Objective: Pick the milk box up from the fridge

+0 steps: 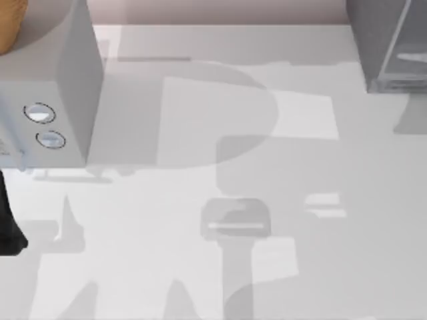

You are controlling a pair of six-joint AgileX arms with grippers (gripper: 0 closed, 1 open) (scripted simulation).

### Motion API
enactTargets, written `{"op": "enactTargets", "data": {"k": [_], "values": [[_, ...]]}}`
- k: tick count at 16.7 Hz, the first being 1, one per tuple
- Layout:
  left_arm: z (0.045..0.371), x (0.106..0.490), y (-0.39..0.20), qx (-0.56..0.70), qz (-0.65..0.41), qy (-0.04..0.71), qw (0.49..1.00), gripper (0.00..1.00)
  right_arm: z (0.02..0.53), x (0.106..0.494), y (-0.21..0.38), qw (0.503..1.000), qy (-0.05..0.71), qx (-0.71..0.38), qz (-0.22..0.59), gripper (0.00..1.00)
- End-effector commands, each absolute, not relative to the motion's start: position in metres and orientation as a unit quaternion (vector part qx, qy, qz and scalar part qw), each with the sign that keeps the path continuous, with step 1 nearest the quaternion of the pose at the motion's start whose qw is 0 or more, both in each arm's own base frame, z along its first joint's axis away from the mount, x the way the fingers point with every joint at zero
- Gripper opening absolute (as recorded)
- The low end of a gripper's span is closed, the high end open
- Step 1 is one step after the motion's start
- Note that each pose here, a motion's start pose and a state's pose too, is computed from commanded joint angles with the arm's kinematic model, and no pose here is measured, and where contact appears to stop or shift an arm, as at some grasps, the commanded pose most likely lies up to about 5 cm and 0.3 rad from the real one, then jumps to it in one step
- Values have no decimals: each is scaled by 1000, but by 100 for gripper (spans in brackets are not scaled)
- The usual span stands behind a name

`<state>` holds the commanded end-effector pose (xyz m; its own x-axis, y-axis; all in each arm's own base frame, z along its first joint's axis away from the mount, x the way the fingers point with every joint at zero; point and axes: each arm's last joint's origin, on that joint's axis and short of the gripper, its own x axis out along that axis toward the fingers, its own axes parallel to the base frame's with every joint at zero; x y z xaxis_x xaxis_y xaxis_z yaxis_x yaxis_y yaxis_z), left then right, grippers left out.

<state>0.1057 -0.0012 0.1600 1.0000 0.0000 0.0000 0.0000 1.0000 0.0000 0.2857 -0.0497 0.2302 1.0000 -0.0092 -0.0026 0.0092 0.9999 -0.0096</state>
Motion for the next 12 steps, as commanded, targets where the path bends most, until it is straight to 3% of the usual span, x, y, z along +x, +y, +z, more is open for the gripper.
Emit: {"op": "enactTargets", "data": {"k": [7, 12], "values": [[160, 106, -1, 0, 0, 0, 1000, 100, 232, 161, -14, 1000, -15, -3, -5, 0], [160, 106, -1, 0, 0, 0, 1000, 100, 188, 115, -4, 1000, -12, 0, -2, 0]]}}
